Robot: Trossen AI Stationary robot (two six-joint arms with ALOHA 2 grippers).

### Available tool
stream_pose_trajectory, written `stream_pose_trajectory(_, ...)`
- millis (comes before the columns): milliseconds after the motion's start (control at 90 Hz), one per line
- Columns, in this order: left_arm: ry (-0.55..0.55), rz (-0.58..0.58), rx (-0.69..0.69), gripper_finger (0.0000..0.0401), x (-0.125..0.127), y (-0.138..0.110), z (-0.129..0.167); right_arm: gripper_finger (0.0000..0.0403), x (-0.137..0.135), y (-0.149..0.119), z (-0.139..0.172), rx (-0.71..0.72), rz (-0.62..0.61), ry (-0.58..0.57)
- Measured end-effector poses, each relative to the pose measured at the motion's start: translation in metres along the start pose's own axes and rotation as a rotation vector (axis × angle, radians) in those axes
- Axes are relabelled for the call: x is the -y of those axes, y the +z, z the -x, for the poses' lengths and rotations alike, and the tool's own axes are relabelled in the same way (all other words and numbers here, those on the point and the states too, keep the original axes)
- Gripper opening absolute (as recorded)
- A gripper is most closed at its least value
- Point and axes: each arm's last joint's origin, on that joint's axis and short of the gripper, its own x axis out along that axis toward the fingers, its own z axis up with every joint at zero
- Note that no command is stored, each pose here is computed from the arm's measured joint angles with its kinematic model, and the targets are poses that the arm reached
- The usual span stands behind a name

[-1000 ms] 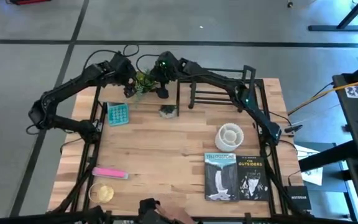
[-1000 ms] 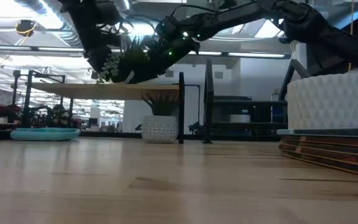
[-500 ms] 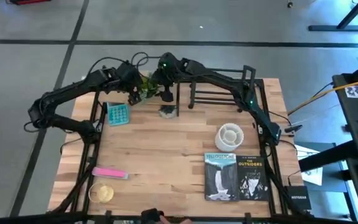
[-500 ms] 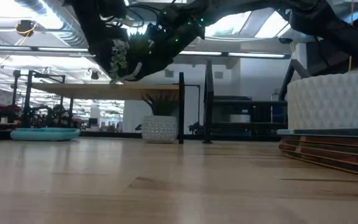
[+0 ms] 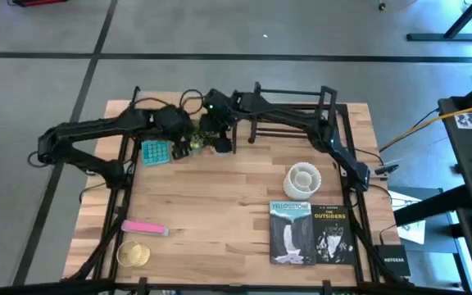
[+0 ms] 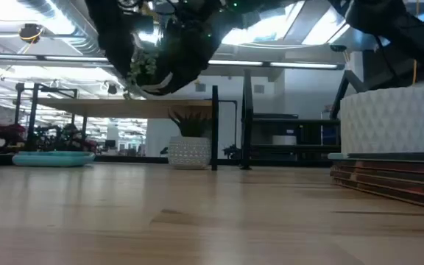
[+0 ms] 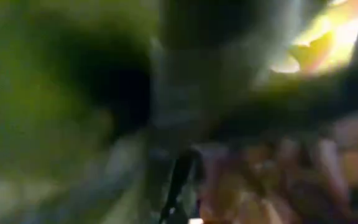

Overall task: Stock shelves
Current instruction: Remove the black plant vase from the shelf

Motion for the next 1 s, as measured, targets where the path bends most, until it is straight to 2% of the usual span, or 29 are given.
stream_pose_trajectory(156,-0.018,-0.013,0.012,0.0265,0.028,-0.006,-0.003,0.0342,-0.02,0.004,-0.006,-0.065,-0.001,-0.03)
stream_pose_trajectory(467,-0.061,0.008,0.073,0.0265,0.079,-0.027,-0.019,0.0342,-0.076,0.01,-0.03,-0.143,0.027,0.025)
stream_pose_trajectory(778,-0.126,0.022,0.126,0.0265,0.127,-0.053,-0.045,0.0342,-0.117,-0.012,-0.076,-0.215,-0.002,0.03)
stream_pose_trajectory(1000,-0.141,-0.001,0.141,0.0265,0.166,-0.056,-0.078,0.0342,-0.144,-0.035,-0.099,-0.322,-0.002,0.023)
